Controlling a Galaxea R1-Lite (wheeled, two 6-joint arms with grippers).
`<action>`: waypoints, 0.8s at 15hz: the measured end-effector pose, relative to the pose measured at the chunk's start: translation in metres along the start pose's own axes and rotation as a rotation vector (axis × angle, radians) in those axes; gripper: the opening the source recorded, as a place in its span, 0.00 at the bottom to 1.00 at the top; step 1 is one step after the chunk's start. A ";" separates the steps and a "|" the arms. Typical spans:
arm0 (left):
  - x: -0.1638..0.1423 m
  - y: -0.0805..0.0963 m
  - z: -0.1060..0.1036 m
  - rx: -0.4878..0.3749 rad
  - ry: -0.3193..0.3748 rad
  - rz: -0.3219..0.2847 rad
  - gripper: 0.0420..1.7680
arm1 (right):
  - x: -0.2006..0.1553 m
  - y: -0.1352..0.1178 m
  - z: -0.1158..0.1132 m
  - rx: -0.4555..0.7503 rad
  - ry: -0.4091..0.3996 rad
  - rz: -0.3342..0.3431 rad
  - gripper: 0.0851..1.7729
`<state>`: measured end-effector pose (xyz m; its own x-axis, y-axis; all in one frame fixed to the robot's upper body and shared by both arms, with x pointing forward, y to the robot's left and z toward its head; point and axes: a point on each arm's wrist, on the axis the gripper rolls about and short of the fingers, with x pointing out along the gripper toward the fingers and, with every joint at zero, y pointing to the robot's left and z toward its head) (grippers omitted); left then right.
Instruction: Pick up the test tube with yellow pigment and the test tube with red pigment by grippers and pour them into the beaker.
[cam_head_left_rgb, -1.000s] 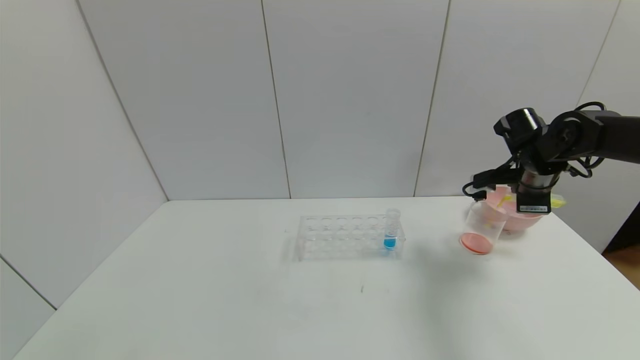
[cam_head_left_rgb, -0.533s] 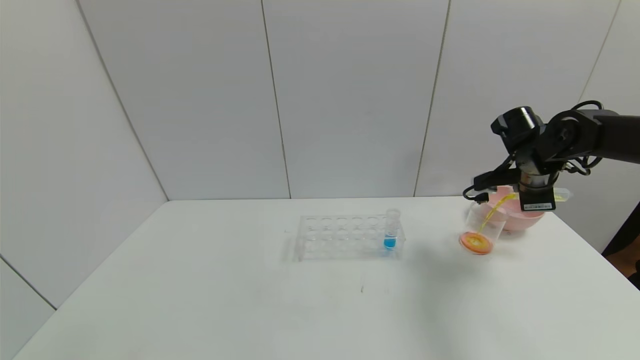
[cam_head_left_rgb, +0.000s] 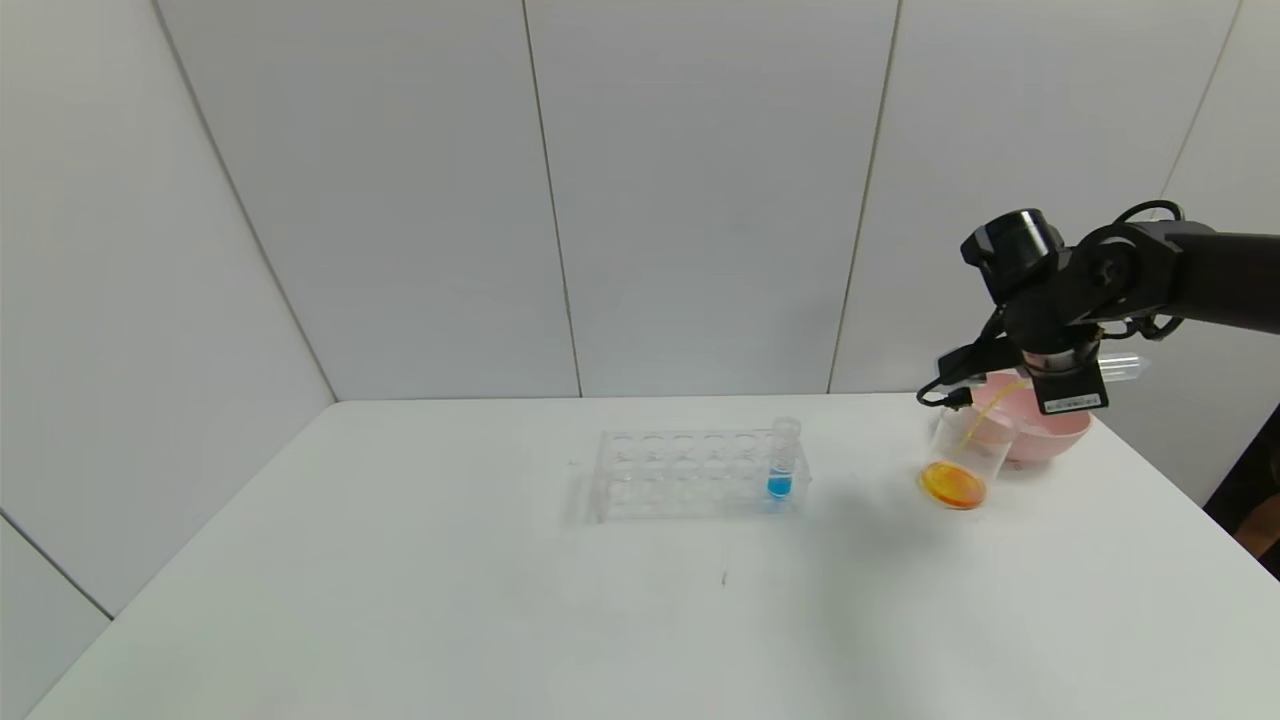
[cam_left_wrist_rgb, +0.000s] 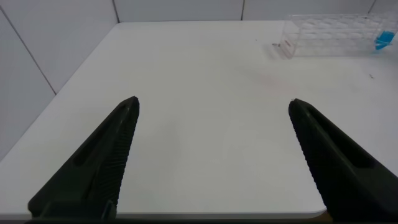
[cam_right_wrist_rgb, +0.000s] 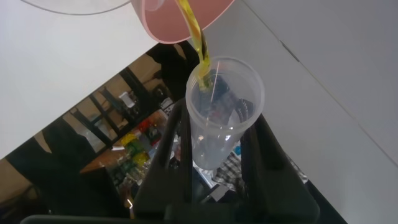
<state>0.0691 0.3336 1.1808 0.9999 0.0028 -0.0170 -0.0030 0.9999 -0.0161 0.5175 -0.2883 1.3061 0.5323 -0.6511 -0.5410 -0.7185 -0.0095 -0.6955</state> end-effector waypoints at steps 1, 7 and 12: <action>0.000 0.000 0.000 0.000 0.000 0.000 0.97 | -0.001 -0.001 0.001 -0.015 0.016 -0.010 0.25; 0.000 0.000 0.000 0.000 0.000 0.000 0.97 | -0.009 0.001 0.008 -0.108 0.042 -0.022 0.25; 0.000 0.000 0.000 0.000 0.000 0.000 0.97 | -0.012 0.002 0.010 -0.128 0.052 -0.024 0.25</action>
<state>0.0691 0.3336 1.1808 0.9999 0.0028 -0.0170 -0.0030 0.9999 -0.0165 0.5143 -0.2729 1.3068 0.5286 -0.6878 -0.4974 -0.7587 -0.1202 -0.6402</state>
